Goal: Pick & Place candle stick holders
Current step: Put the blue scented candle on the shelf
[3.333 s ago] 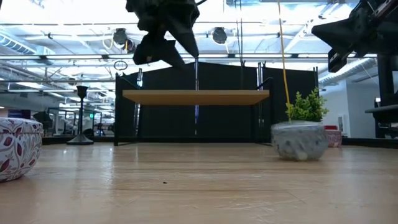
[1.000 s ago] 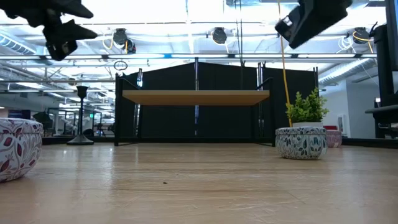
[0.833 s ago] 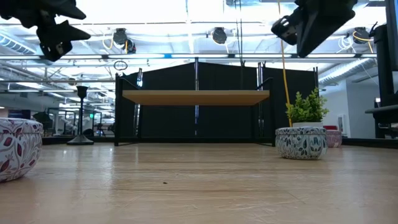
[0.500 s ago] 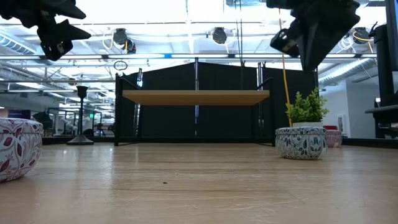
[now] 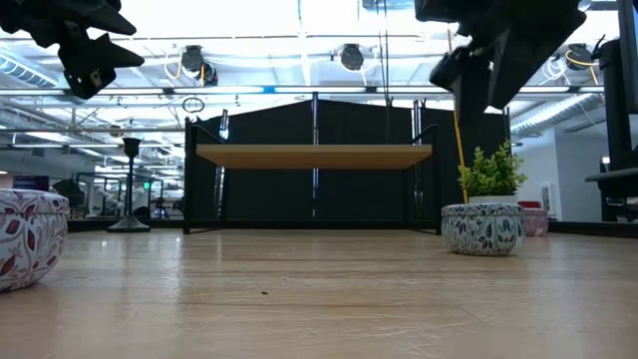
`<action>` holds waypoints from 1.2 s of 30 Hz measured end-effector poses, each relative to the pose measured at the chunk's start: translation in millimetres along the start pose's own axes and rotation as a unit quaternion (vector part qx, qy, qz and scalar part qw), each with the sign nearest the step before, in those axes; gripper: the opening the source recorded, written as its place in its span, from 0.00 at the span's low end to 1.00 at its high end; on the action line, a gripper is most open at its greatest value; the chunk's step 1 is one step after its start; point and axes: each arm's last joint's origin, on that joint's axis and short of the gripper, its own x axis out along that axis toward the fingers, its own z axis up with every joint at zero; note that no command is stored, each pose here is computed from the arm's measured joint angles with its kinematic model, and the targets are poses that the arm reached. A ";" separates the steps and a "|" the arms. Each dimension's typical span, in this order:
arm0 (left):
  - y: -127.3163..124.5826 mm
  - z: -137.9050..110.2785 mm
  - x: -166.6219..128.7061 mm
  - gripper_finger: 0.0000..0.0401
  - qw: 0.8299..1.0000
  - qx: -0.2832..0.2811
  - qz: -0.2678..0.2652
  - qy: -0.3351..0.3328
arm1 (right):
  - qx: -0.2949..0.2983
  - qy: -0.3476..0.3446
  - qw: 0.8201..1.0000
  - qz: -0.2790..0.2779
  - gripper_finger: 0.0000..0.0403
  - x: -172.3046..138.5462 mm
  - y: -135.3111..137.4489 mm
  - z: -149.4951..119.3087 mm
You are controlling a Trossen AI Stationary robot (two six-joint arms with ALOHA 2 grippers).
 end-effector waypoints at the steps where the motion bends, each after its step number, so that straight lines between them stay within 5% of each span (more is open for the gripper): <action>1: 0.0 0.0 0.0 0.42 1.000 0.000 0.000 0.000 | 0.008 0.003 1.000 -0.001 0.61 3.1 -1.0 -2.7; 11: -0.1 0.0 0.0 0.42 1.000 -0.007 0.000 0.000 | 0.069 -0.010 0.998 0.000 0.87 27.6 -11.4 -19.0; 36: -0.4 0.2 -0.1 0.42 1.000 -0.011 -0.004 0.002 | 0.123 -0.003 0.992 0.001 0.89 55.2 -26.9 -14.0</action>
